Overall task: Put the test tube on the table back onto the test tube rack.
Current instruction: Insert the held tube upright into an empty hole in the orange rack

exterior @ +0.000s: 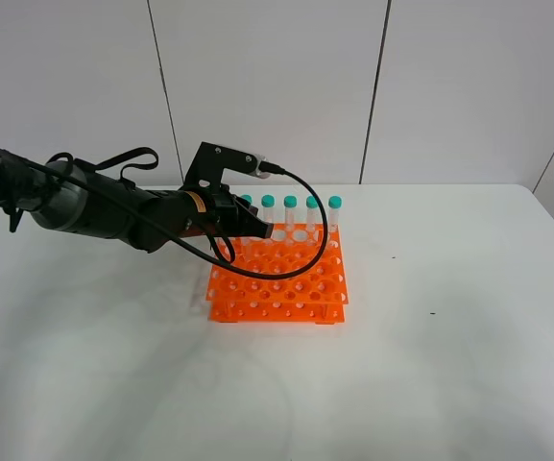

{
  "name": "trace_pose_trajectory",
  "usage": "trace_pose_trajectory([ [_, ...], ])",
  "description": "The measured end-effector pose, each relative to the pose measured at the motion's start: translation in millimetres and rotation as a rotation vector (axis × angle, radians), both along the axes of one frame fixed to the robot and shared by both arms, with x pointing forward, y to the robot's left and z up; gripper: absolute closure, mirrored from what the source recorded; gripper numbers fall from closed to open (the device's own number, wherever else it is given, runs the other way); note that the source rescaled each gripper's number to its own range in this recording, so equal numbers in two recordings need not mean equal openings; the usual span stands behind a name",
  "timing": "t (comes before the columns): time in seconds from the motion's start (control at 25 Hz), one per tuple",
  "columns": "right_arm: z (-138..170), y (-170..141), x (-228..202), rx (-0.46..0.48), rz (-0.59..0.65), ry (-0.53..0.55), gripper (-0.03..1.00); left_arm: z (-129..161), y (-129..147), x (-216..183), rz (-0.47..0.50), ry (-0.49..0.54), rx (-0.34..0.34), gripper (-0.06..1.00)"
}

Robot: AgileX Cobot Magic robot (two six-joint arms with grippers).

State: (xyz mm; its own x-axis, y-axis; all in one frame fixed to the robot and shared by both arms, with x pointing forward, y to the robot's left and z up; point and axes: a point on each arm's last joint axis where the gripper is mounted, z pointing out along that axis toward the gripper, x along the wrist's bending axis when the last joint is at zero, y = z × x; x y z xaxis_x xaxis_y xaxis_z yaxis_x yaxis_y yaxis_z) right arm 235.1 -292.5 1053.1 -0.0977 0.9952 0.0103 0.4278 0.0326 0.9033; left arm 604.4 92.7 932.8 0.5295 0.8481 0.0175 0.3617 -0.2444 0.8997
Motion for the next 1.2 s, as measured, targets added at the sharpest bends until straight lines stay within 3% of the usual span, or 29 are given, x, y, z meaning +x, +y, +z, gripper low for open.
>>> trace_pose_trajectory([
  [0.72,0,0,0,0.000,0.000,0.000,-0.03,-1,2,1,0.016,0.018,-0.012,0.93],
  [0.8,0,0,0,0.000,0.000,0.000,-0.03,-1,2,1,0.016,0.019,-0.012,0.83],
  [1.0,0,0,0,0.000,0.000,0.000,-0.03,8,3,-1,0.015,0.005,-0.019,0.45],
  [1.2,0,0,0,0.000,0.000,0.000,-0.03,28,6,-5,0.019,-0.005,-0.022,0.35],
])
